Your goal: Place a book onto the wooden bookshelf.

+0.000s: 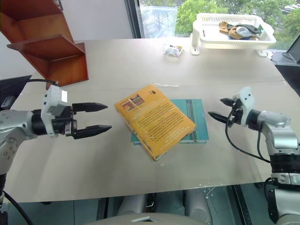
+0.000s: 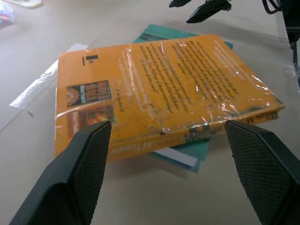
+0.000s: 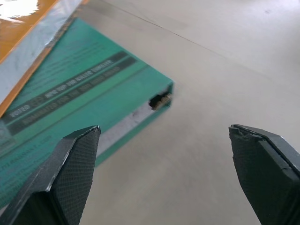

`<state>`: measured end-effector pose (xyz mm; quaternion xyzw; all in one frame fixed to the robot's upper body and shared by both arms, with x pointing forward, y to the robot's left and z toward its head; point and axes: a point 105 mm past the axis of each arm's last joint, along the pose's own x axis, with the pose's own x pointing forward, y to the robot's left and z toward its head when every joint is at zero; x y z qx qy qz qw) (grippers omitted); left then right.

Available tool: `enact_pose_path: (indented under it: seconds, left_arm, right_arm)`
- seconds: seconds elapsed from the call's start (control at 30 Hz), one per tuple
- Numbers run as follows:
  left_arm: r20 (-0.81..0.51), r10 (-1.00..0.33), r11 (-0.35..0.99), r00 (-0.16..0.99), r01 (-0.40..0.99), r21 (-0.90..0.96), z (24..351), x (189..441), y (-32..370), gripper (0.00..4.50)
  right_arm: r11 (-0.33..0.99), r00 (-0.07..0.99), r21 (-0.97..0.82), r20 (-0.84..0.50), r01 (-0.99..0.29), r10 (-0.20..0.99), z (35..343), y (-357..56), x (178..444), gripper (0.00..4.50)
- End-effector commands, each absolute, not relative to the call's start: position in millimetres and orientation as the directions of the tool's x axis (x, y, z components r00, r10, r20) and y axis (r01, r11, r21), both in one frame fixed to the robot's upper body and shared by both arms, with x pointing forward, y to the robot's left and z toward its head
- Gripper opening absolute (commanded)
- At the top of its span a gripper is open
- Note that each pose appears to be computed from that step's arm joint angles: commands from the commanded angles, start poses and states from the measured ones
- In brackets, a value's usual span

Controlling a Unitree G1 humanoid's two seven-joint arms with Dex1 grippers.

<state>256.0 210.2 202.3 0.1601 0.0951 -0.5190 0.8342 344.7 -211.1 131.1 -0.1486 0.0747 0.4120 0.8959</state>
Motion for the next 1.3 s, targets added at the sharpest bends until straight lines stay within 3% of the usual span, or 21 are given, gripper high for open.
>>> enact_pose_path:
  seconds: [0.03, 0.3, 0.63, 0.93, 1.3]
  left_arm:
    - [-0.335, -0.815, 0.418, 0.473, 0.88, 0.226, 214.9, 254.8, 221.1, 4.06]
    - [-0.368, -0.777, 0.457, 0.511, 0.86, 0.229, 215.4, 249.6, 239.7, 4.06]
    - [-0.374, -0.761, 0.475, 0.529, 0.848, 0.233, 212.3, 248.7, 245.3, 4.06]
    - [-0.382, -0.761, 0.472, 0.525, 0.851, 0.229, 209.0, 251.0, 245.8, 4.06]
    - [-0.33, -0.793, 0.494, 0.512, 0.858, 0.142, 200.0, 255.0, 242.7, 4.06]
  right_arm:
    - [0.531, 0.611, -0.323, -0.246, -0.784, 0.752, 141.1, -195.3, 347.8, 4.5]
    - [0.314, 0.427, -0.344, -0.331, -0.885, 0.842, 116.2, -158.1, 326.3, 4.5]
    - [0.196, 0.286, -0.292, -0.308, -0.936, 0.907, 114.8, -121.5, 299.2, 4.5]
    - [0.163, 0.245, -0.274, -0.3, -0.948, 0.922, 111.8, -105.8, 286.3, 4.5]
    - [0.233, 0.325, -0.291, -0.328, -0.928, 0.887, 114.8, -132.7, 295.0, 4.5]
